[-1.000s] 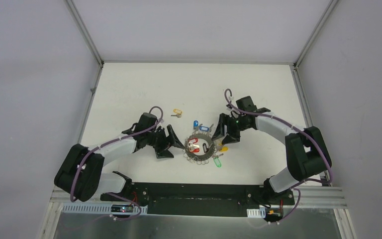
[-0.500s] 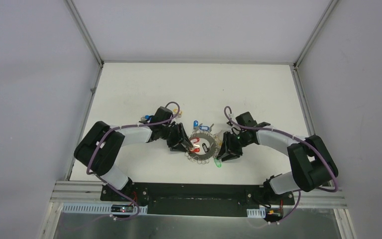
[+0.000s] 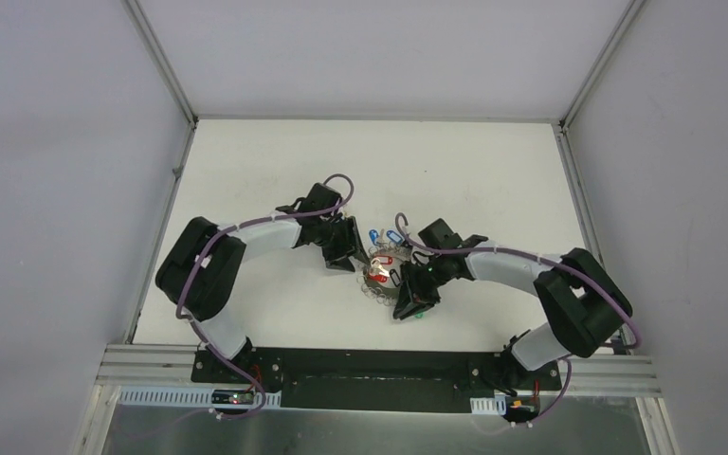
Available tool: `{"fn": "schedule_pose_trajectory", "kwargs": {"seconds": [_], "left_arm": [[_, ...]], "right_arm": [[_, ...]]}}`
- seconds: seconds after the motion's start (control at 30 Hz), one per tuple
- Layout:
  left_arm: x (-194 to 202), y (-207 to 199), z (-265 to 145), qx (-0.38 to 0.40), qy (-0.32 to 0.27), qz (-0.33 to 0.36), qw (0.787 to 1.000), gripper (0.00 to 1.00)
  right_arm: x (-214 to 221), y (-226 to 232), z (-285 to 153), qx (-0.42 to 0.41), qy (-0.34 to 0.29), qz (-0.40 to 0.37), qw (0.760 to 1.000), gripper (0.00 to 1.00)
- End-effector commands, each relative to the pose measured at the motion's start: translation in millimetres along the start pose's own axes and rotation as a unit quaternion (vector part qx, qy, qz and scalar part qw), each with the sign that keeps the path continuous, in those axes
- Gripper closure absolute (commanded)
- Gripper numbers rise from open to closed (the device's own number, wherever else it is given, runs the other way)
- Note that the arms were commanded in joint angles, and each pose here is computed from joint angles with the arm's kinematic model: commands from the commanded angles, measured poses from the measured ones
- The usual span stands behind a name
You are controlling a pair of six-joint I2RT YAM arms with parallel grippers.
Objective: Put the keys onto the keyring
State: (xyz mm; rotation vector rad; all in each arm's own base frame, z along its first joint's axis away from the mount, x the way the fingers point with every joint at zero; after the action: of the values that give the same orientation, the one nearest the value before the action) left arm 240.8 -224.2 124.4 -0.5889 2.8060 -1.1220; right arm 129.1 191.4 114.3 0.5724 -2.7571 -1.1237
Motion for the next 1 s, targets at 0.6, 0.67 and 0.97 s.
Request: {"fn": "schedule_pose_trajectory", "kwargs": {"seconds": [0.6, 0.67, 0.97], "left_arm": [[73.5, 59.6, -67.6, 0.104, -0.046, -0.049, 0.992, 0.45], [76.2, 63.8, -69.6, 0.109, -0.051, -0.051, 0.991, 0.45], [78.2, 69.4, -71.5, 0.111, -0.063, -0.043, 0.991, 0.43]], "right_arm": [[-83.0, -48.6, -73.2, 0.136, -0.096, 0.005, 0.986, 0.51], [-81.5, -48.7, -68.8, 0.119, -0.091, 0.006, 0.989, 0.58], [-43.7, -35.8, -30.0, 0.045, -0.045, 0.029, 0.998, 0.78]]}}
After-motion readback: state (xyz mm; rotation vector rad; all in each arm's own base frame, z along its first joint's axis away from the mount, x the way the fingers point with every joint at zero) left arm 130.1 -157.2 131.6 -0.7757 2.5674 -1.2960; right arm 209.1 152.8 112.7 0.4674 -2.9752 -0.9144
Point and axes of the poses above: each gripper's point midway between its finger pads, its own z axis out along the fingers, its own y axis along the line the jaws close on, x = y × z, the point moved 10 cm from there along -z, back along the fingers, and after that the axes turned 13 degrees about -z, right-handed, at the moved point
